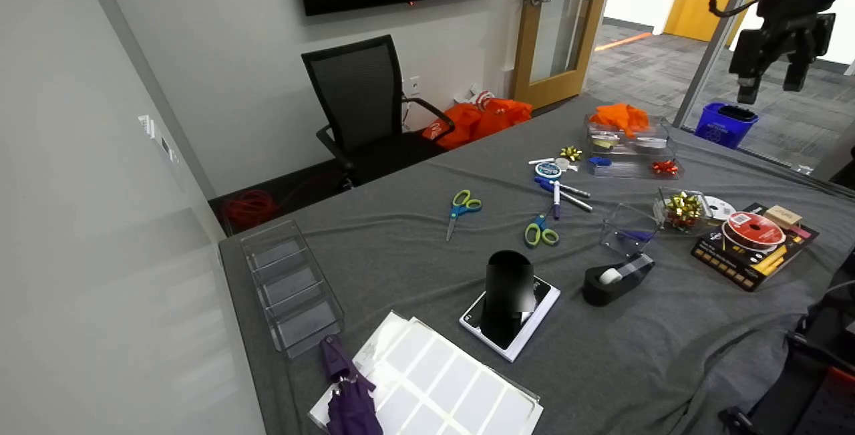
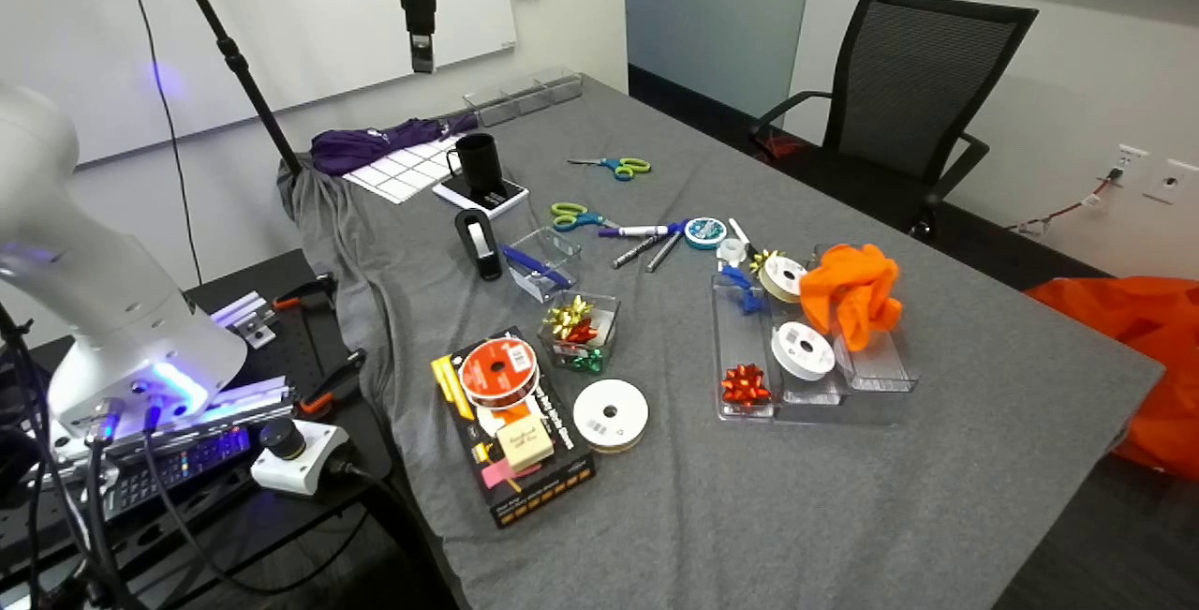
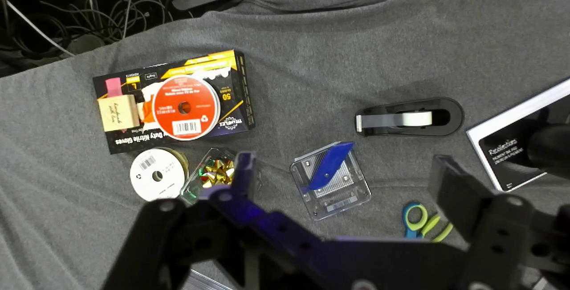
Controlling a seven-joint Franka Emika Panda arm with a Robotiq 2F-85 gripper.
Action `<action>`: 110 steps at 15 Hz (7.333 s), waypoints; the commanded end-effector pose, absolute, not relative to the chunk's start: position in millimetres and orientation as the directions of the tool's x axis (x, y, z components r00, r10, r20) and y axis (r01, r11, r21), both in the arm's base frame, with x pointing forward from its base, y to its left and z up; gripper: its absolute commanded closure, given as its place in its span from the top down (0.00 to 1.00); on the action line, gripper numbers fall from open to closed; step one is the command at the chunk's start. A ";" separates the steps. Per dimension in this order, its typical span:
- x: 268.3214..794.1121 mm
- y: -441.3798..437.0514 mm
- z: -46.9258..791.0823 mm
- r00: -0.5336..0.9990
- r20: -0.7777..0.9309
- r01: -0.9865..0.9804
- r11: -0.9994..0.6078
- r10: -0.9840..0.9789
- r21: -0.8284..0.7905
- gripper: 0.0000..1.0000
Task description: Move the object out of the box
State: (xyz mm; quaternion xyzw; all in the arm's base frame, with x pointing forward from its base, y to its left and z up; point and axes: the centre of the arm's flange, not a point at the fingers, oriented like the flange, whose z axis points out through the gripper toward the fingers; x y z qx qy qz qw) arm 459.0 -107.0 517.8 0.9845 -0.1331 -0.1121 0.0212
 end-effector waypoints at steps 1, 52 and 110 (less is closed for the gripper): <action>459.0 -107.0 517.8 0.939 -0.215 -0.257 -0.964 -0.267 0.072 1.00; 363.9 -378.4 313.3 0.995 0.034 0.092 -0.995 0.091 -0.032 1.00; 307.5 -389.6 175.6 0.992 0.115 -0.040 -0.989 -0.057 -0.140 1.00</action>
